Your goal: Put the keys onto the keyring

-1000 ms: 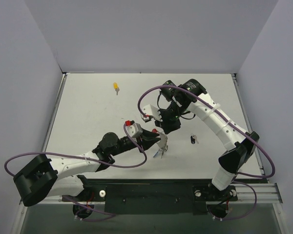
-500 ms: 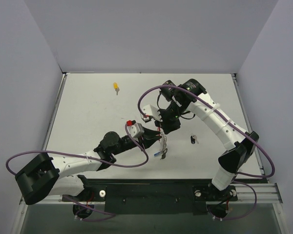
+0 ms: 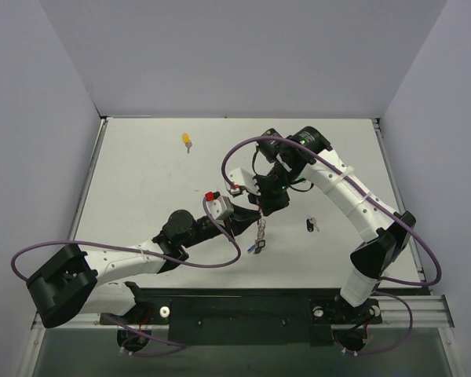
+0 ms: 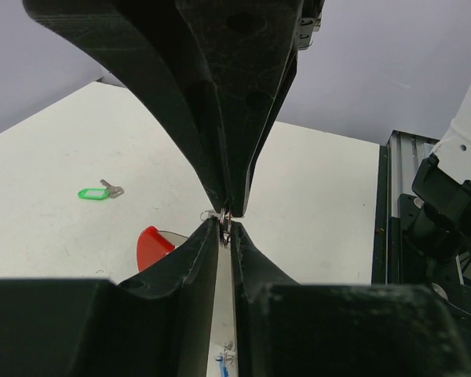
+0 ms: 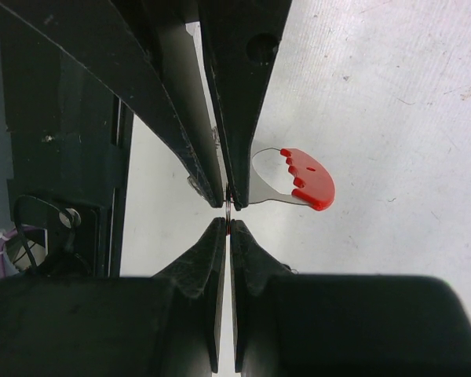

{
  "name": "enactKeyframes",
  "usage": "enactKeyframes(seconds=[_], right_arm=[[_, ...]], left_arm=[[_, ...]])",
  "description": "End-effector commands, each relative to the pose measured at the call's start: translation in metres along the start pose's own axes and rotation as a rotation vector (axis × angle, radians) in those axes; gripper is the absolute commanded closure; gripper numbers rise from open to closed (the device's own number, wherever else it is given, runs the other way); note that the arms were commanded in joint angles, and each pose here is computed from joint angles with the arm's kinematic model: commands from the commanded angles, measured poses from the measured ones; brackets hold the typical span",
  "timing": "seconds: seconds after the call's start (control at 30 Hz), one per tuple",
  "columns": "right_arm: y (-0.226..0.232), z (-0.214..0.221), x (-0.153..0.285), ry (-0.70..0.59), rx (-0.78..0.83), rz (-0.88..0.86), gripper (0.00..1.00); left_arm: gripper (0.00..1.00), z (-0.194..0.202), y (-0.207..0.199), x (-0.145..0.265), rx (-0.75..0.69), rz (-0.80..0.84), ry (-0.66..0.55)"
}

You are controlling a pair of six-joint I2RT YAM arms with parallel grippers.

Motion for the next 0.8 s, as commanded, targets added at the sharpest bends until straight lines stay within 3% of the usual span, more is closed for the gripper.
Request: enactKeyframes(seconds=[0.0,0.07,0.13,0.3,0.33,0.37,0.43,0.5,0.77], right_arm=[[0.018,0.005,0.006,0.027,-0.018,-0.073,1.00],[0.019,0.005,0.007,0.026,-0.016,-0.074,1.00],[0.019,0.005,0.007,0.024,-0.015,-0.074,1.00],[0.020,0.004,0.007,0.018,-0.017,-0.078,0.98],[0.021,0.004,0.007,0.015,-0.023,-0.078,0.94],[0.020,0.002,0.007,-0.004,-0.034,-0.081,0.79],[0.025,-0.001,0.011,-0.055,-0.056,-0.112,0.59],[0.026,-0.002,0.019,-0.130,-0.084,-0.135,0.53],[0.037,-0.001,0.031,-0.320,-0.091,-0.222,0.52]], left_arm=[[0.80,-0.026,0.003,-0.009,-0.034,0.008,-0.090],[0.86,-0.026,0.003,-0.009,-0.035,0.009,-0.087],[0.99,-0.026,0.002,-0.010,-0.038,0.015,-0.082],[1.00,-0.024,0.002,-0.010,-0.027,0.019,-0.063],[1.00,-0.025,0.003,-0.008,-0.019,0.010,-0.065],[1.00,-0.027,0.005,-0.008,0.006,-0.015,-0.077],[1.00,-0.033,0.008,-0.003,0.048,-0.052,-0.114],[1.00,-0.040,0.010,0.004,0.096,-0.075,-0.170],[1.00,-0.066,0.009,0.027,0.282,-0.103,-0.392]])
Point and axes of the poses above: each gripper's point midway between its finger pads, its own x axis back along the fingers, its own y axis along the line the jaws close on, z = x × y, the point moved 4 cm from there along x, back along the fingers, and after that the axes turned 14 degrees about -x, right-handed, at the moved point
